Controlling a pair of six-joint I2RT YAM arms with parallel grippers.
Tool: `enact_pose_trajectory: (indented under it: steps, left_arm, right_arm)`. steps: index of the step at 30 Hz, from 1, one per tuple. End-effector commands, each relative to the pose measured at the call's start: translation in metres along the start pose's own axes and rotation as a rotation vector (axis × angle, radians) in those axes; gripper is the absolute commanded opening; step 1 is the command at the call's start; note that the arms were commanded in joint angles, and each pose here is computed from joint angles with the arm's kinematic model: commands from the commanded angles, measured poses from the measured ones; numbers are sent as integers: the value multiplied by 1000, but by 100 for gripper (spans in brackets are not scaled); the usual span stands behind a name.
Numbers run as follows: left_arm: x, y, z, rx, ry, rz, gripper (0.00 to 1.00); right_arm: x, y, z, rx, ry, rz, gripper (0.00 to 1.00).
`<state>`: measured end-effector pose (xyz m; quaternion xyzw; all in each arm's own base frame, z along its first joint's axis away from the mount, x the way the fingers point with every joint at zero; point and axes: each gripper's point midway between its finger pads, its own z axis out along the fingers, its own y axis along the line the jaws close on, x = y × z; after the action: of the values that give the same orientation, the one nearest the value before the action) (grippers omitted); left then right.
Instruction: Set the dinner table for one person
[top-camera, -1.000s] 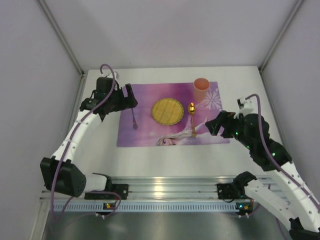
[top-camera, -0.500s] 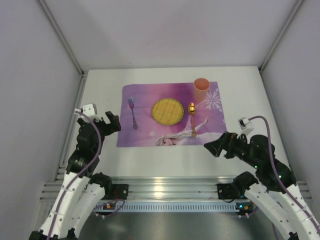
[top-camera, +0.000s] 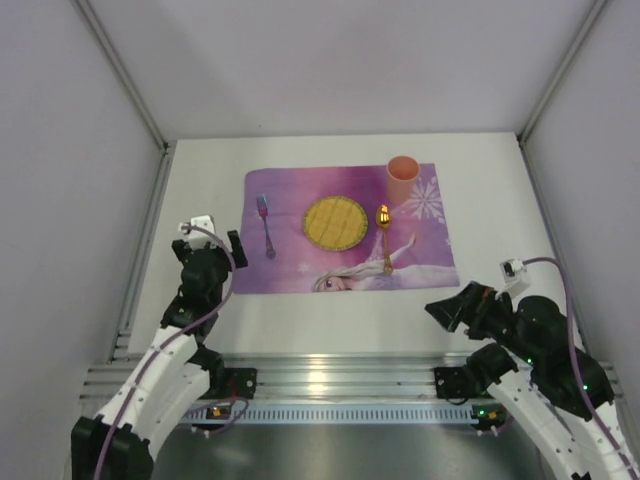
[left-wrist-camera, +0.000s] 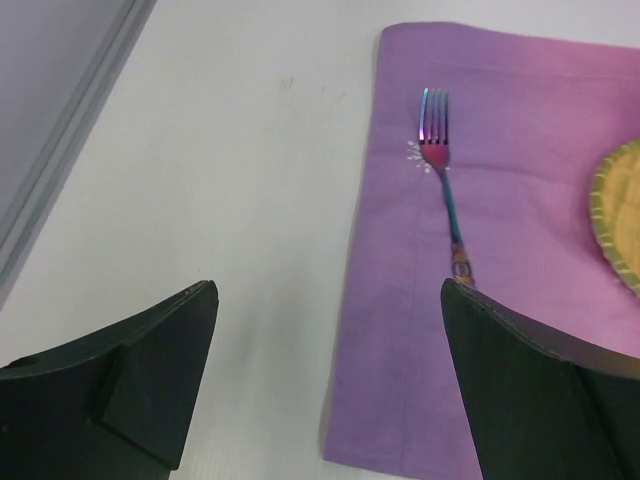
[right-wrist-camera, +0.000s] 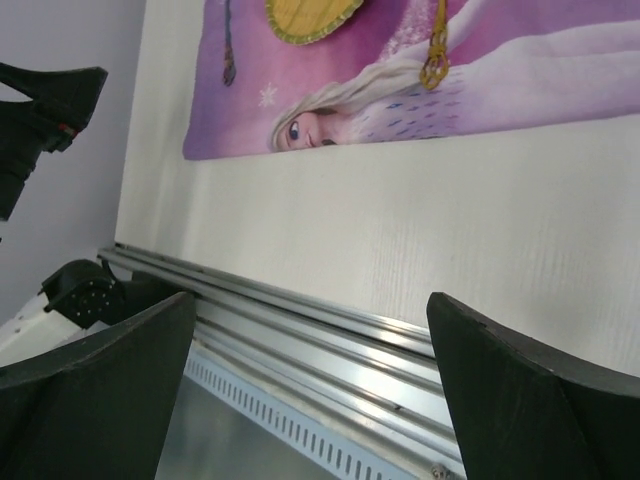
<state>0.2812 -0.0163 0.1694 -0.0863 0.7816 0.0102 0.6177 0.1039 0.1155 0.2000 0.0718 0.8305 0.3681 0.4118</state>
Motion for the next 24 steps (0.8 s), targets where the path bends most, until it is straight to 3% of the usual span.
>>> enact_pose_trajectory:
  steps: [1,3,6,11,12,13,15,20,22,24]
  left_arm:
    - [-51,5,28,-69,-242,18,98]
    - [-39,-3,50,-38,-177,36,99]
    - [-37,-12,73,-17,-195,60,98]
    - [12,12,92,-59,-103,119,99]
    - [-4,9,91,-19,-202,72,99]
    - [8,27,90,-38,-185,1,99]
    - [10,26,93,0,-210,-29,99]
    - [48,32,105,20,-172,-17,97]
    - [39,32,117,19,-206,-2,98]
    - [47,26,131,37,-117,4,98]
  right_arm:
    - [-6,-18,-6,141,-17,52,100]
    - [-5,-21,-5,180,16,51,100]
    - [-2,-24,-5,198,37,37,100]
    - [-10,-16,-12,181,31,-4,100]
    - [-12,-15,-13,184,29,-17,100]
    - [-13,-15,-13,185,31,-20,100]
    - [-15,-12,-12,186,39,-32,100]
    - [-19,-12,-7,220,72,-58,100]
    - [-21,-11,-4,231,86,-71,100]
    - [-32,-10,-2,258,74,-99,100]
